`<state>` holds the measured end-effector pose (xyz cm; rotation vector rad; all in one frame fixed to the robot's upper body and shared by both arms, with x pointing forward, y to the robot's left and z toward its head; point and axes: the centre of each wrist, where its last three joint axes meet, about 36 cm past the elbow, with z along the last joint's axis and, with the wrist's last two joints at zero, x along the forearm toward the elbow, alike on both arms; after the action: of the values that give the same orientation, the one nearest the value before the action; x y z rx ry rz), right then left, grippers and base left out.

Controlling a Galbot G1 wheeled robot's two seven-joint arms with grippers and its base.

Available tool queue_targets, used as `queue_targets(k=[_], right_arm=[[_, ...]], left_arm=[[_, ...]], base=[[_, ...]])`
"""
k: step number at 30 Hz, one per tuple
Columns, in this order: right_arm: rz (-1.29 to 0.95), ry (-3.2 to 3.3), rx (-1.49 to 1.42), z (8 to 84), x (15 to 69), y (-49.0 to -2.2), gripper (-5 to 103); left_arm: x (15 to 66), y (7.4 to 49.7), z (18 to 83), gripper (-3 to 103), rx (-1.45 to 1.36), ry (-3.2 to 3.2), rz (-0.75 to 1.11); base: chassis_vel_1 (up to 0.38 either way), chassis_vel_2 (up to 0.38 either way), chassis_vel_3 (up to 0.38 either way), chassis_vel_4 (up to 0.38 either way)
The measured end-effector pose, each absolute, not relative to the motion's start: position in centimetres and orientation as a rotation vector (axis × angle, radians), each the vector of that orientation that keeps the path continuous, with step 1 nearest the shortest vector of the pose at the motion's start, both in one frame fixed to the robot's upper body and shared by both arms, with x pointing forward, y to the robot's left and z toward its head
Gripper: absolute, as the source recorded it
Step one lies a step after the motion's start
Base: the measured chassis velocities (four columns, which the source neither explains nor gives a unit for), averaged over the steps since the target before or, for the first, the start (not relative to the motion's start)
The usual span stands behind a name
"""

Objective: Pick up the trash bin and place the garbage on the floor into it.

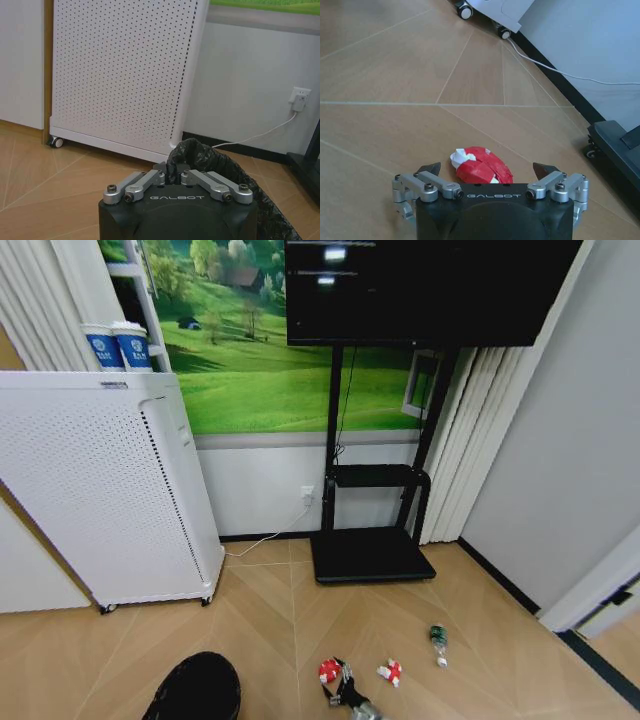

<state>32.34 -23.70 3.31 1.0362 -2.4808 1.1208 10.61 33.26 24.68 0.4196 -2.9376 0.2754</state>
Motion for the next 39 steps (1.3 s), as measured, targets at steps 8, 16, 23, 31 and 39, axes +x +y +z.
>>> queue_targets(k=[8, 16, 23, 31, 39], right_arm=[[1.134, -2.453, 1.032, 3.3, 33.0, -23.6, 88], [1.12, -2.419, 1.04, 3.1, 33.3, -23.3, 65], [1.069, -2.432, 1.034, 3.0, 33.1, -23.2, 40], [0.954, -2.562, 1.023, 3.8, 33.4, -23.5, 20], [0.895, -2.774, 1.023, 7.3, 36.0, -25.1, 19]], left_arm=[[10.6, 33.3, 24.6, 8, 0.424, -2.937, 0.282], [10.6, 33.4, 24.7, 8, 0.423, -2.939, 0.29], [10.5, 33.5, 24.8, 8, 0.416, -2.943, 0.29], [11.3, 34.2, 25.6, 8, 0.416, -2.965, 0.278], [14.1, 35.3, 26.8, 8, 0.453, -2.979, 0.264]], base=[[0.0, 0.0, 0.0, 0.0], [0.0, 0.0, 0.0, 0.0], [0.0, 0.0, 0.0, 0.0], [0.0, 0.0, 0.0, 0.0], [0.0, 0.0, 0.0, 0.0]])
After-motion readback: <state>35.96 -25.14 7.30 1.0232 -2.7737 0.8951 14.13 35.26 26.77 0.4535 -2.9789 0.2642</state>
